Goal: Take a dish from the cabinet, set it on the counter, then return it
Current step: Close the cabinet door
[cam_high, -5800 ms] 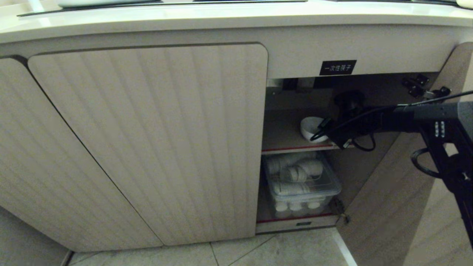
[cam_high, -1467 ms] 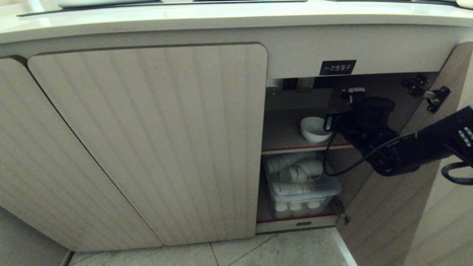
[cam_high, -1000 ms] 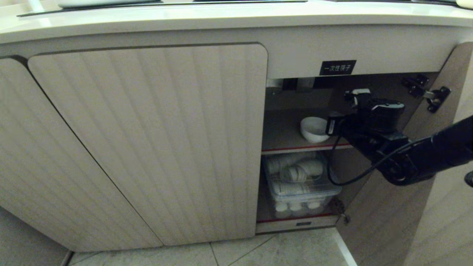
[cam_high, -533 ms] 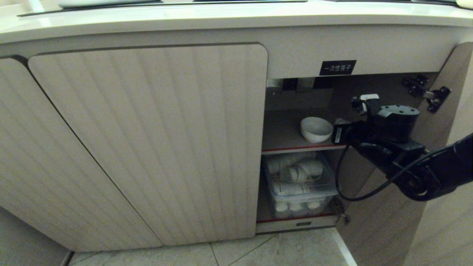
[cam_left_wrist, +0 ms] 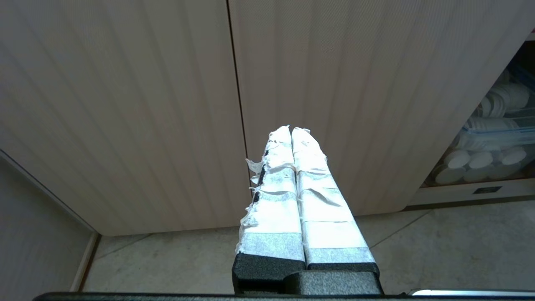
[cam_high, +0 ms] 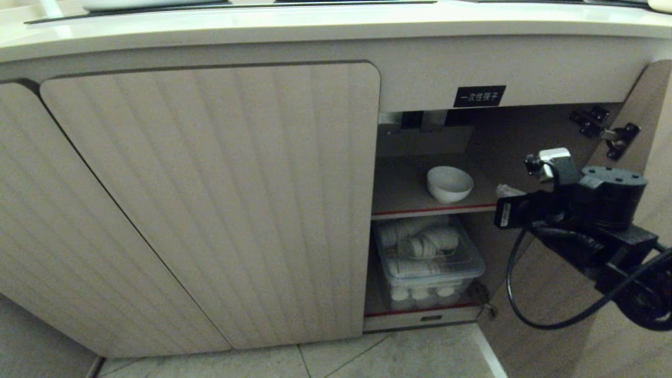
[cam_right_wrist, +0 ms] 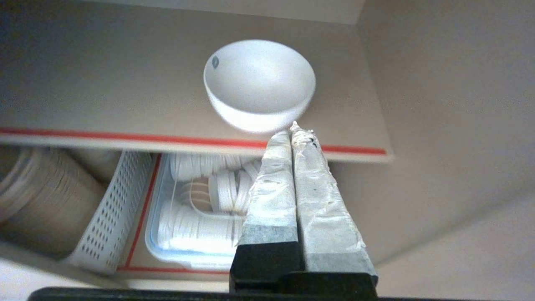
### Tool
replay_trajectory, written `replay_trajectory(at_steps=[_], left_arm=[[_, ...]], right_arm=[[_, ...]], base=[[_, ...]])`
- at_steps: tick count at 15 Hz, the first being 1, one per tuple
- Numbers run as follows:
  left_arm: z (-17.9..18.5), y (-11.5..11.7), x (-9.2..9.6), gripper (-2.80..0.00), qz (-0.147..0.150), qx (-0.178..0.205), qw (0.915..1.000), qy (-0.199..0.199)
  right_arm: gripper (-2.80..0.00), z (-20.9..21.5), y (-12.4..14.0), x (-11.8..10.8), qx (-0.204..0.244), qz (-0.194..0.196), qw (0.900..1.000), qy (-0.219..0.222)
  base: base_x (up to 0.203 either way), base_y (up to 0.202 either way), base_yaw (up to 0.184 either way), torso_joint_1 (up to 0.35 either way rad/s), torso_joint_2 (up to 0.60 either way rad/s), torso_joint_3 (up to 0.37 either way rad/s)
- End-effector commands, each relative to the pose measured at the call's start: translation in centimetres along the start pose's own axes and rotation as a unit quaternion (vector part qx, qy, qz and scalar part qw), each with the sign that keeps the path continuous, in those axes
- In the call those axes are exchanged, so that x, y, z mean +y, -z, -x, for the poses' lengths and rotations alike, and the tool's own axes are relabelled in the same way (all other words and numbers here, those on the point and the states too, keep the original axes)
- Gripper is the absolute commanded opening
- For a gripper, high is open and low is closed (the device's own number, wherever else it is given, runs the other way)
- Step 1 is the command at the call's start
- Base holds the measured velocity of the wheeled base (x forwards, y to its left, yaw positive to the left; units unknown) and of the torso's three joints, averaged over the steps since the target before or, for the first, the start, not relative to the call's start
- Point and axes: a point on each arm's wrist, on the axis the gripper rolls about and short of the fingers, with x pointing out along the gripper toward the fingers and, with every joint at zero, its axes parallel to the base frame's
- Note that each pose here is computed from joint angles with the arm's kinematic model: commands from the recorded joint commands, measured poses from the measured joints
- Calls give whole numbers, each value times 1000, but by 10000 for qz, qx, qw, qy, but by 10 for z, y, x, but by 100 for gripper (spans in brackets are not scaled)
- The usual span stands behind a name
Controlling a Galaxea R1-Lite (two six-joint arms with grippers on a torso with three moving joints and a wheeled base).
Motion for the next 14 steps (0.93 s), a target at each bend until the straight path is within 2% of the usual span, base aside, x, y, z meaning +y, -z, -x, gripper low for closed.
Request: replay_trajectory(at_steps=[1,5,14], left_arm=[[0,0,0,-280,0,-5,10000,0],[0,0,0,-280,0,-3,10000,-1],[0,0,0,-280,0,2,10000,6]], right_arm=[[-280,20,-4,-4,-137,-21,9999,12],[-280,44,-6,-8,-201,-14,9998,51],[-280,131,19,-18,73,177,9998,-93]], base=[[0,0,0,0,0,0],[0,0,0,0,0,0],[0,0,0,0,0,0]])
